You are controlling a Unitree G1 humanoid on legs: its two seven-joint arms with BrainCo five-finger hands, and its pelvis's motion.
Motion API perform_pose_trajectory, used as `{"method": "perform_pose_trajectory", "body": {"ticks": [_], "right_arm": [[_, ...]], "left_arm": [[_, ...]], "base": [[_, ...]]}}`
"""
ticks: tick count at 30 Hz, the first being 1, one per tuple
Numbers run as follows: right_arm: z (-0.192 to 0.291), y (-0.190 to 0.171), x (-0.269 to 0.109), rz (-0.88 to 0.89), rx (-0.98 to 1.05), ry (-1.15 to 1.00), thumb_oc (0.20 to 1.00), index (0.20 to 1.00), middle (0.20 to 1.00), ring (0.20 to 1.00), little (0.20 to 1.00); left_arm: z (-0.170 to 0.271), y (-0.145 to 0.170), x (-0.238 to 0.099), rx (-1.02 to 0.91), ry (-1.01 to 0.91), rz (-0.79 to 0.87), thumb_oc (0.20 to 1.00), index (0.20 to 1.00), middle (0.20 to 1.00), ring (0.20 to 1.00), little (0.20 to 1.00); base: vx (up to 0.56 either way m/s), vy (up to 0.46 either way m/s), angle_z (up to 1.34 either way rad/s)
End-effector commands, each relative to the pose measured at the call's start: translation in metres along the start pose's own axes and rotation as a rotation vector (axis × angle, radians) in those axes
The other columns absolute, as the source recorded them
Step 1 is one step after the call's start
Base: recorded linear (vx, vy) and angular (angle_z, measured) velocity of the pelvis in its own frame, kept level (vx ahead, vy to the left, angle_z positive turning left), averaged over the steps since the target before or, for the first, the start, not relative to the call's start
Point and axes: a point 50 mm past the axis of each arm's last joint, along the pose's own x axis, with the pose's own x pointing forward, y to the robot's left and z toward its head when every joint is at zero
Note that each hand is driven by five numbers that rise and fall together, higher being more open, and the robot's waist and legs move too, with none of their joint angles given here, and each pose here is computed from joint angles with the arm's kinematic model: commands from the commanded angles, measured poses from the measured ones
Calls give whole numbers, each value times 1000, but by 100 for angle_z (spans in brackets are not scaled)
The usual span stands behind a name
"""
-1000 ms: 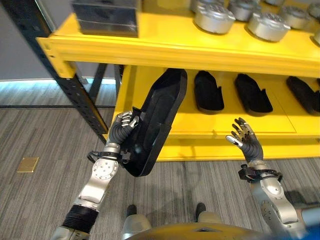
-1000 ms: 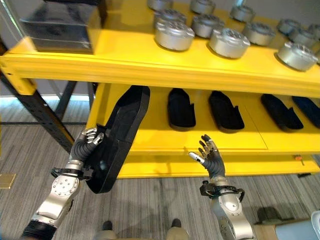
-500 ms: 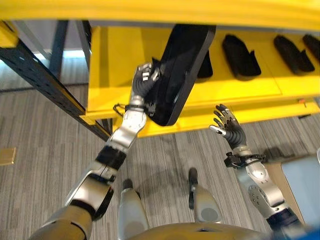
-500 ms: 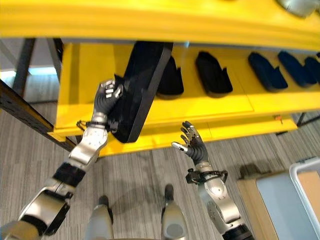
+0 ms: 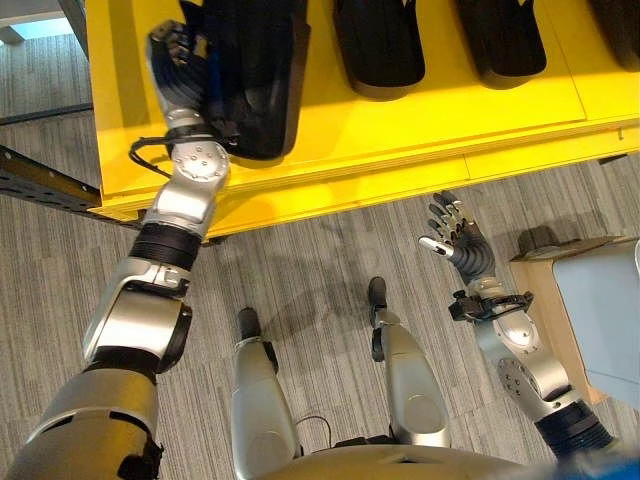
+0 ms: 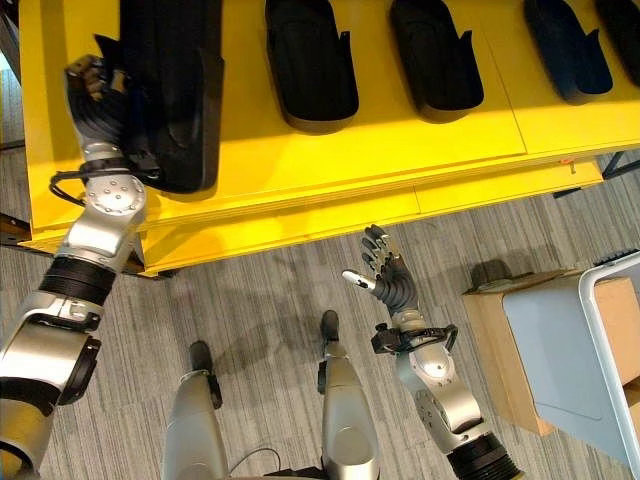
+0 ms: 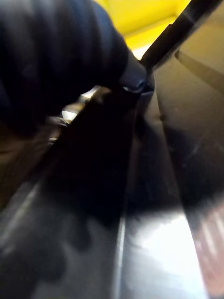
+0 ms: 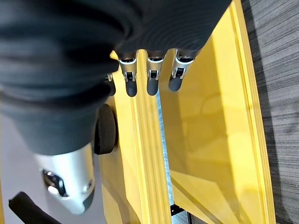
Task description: Move parts from the plastic box to the shelf.
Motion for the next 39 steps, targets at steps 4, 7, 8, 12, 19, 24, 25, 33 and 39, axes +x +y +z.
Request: {"method": "perform_pose_trajectory", "body": {"ticks": [4, 7, 8, 12, 19, 24, 25, 33, 39], "right_arm": [[14, -6, -10, 35, 6, -71, 1000, 1000, 1000, 1000, 1000], [13, -6, -11, 50, 10, -59, 1000, 1000, 1000, 1000, 1000], [12, -7, -11, 47, 9, -56, 1000, 1000, 1000, 1000, 1000], [10, -7, -11, 48, 10, -40, 1000, 1000, 1000, 1000, 1000], [6, -7, -12, 46, 12, -17, 1000, 1000, 1000, 1000, 1000], [5, -6, -12, 53, 19, -4, 1000, 1000, 1000, 1000, 1000], [5, -6, -12, 53, 19, -7, 1000, 1000, 1000, 1000, 1000], [5, -7, -12, 54, 14, -1, 1000, 1000, 1000, 1000, 1000], [8, -8, -13, 61, 2, -8, 1000, 1000, 1000, 1000, 1000]], "left_arm": [[40, 24, 37, -31, -144, 93, 200, 200, 200, 200, 200], [41, 29, 49, -1, -111, 95, 200, 200, 200, 200, 200], [42, 30, 52, -2, -105, 96, 200, 200, 200, 200, 200], [35, 34, 59, -34, -30, 107, 200, 200, 200, 200, 200], [29, 41, 68, -110, 73, 137, 200, 200, 200, 200, 200], [15, 43, 67, -130, 155, 144, 200, 200, 200, 200, 200], [16, 43, 67, -131, 153, 144, 200, 200, 200, 200, 200], [7, 43, 66, -136, 204, 156, 200, 200, 200, 200, 200], [6, 38, 64, -120, 212, 141, 200, 200, 200, 200, 200]], "base": [[-1, -12, 6], [0, 0, 1], [0, 0, 0], [0, 0, 0], [10, 6, 4], [40, 0, 1], [-75, 20, -3], [23, 0, 0], [0, 0, 0]]}}
